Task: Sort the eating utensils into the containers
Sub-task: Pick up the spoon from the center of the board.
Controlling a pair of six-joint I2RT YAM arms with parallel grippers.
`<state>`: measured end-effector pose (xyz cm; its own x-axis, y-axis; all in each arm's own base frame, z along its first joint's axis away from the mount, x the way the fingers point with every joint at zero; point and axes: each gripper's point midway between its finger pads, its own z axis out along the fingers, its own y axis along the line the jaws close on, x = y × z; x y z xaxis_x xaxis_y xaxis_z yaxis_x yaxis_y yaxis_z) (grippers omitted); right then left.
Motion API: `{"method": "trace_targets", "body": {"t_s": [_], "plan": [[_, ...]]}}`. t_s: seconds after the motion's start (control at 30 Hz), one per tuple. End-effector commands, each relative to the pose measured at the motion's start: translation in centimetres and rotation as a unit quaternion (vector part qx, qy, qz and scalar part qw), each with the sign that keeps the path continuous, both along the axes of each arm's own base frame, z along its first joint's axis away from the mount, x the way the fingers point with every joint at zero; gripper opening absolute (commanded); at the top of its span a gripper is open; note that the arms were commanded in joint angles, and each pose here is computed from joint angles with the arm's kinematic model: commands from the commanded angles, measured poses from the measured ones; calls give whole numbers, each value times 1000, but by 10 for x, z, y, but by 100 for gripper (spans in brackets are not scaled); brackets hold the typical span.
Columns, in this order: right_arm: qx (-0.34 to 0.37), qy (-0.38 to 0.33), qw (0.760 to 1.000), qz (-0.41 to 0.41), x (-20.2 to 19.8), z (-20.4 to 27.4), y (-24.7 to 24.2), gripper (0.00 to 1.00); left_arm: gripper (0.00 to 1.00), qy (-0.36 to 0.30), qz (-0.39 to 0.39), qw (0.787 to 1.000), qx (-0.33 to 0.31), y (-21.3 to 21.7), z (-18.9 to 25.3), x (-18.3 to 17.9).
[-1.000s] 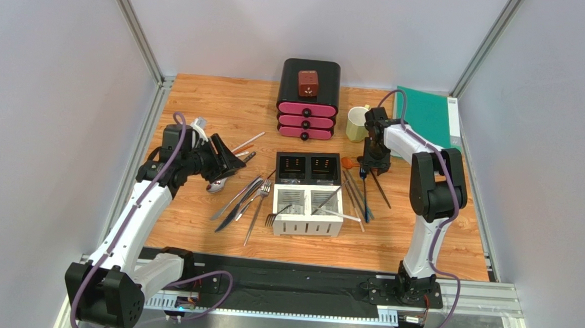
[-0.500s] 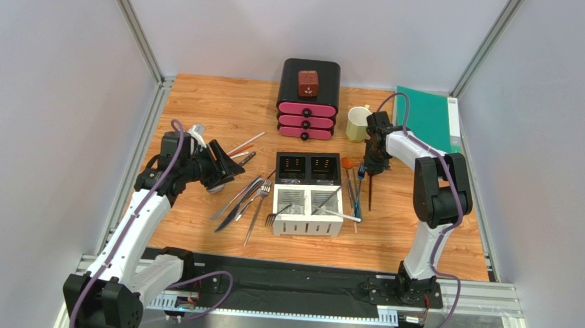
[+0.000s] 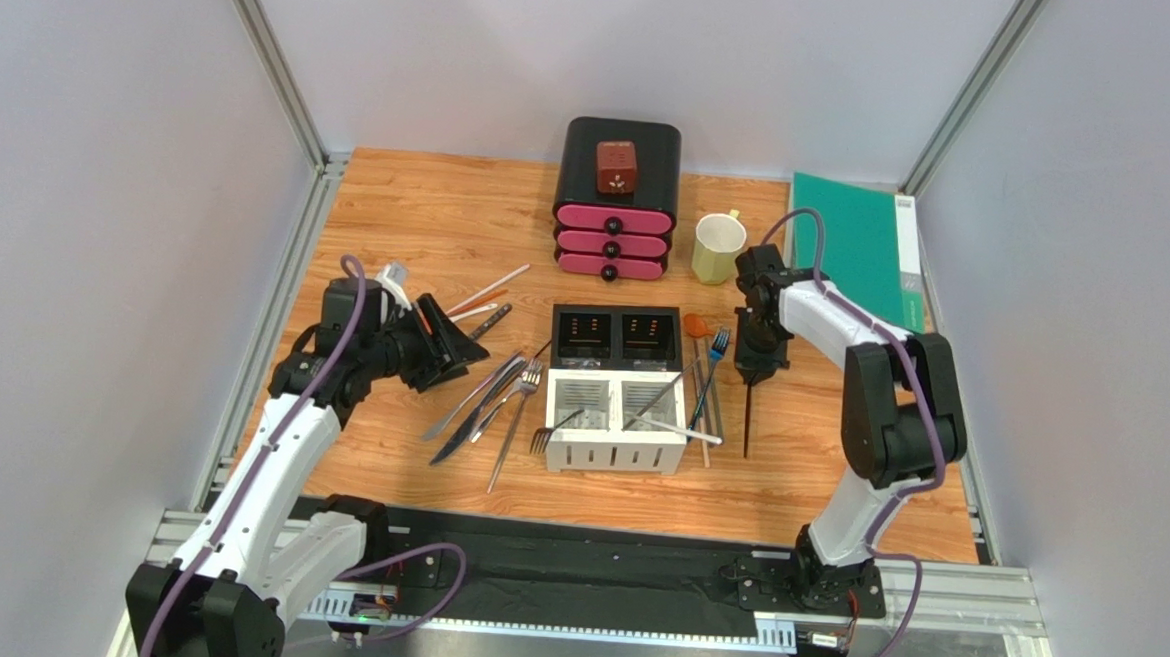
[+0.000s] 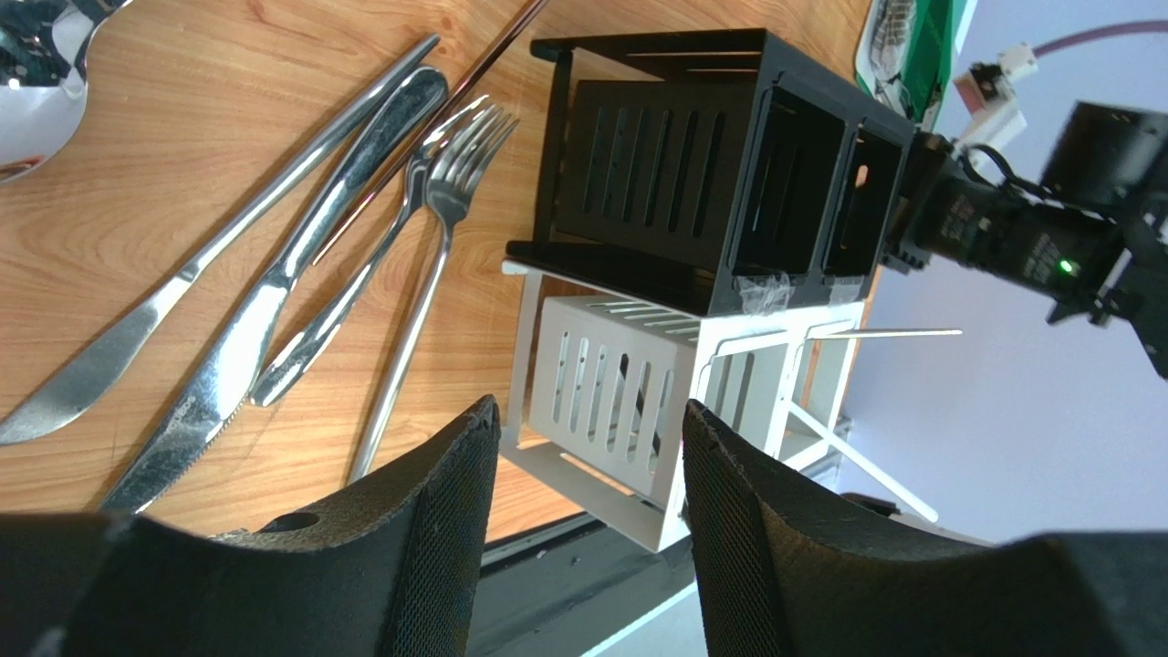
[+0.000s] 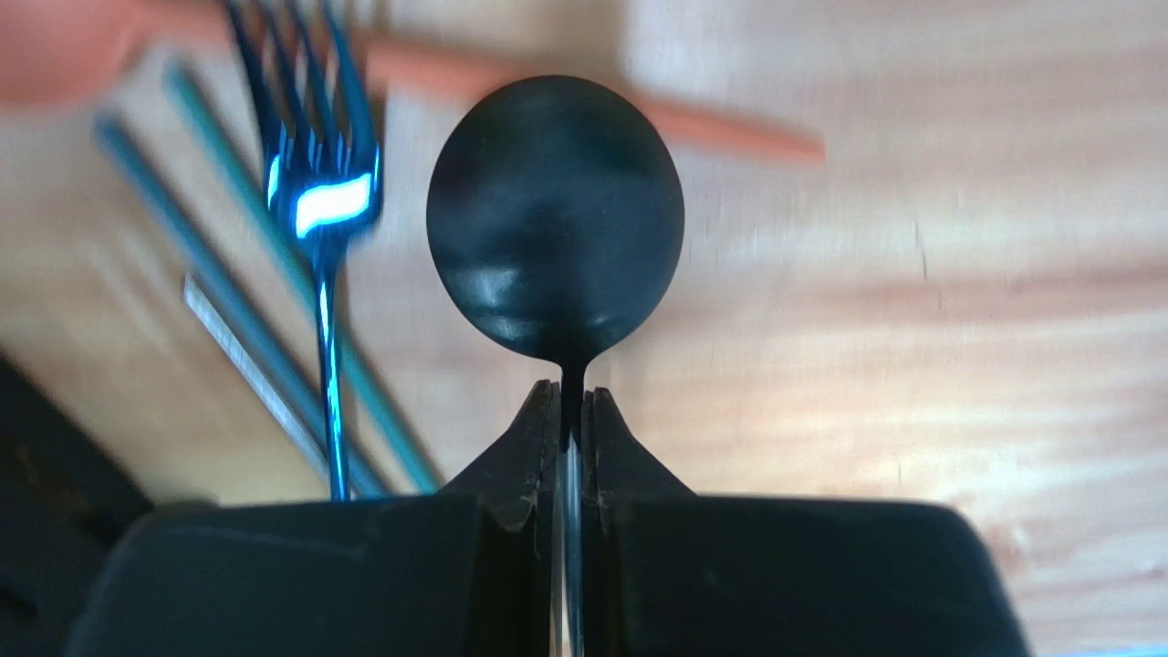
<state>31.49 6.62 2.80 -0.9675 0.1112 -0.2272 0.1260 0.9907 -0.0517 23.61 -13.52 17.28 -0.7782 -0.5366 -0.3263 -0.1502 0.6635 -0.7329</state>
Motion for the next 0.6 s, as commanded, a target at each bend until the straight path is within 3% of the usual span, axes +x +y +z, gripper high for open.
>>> {"method": "trace_targets", "body": {"t_s": [0.0, 0.37, 0.57], "plan": [[7, -36, 999, -1, -18, 39, 5, 0, 58, -11, -3, 1000, -18, -5, 5, -3], [15, -98, 995, -12, -37, 92, 1, 0, 58, -27, 0, 1000, -15, -1, 10, -15], [45, -174, 984, -19, -37, 141, 6, 0, 59, -38, 6, 999, -10, 4, 16, -32]]}}
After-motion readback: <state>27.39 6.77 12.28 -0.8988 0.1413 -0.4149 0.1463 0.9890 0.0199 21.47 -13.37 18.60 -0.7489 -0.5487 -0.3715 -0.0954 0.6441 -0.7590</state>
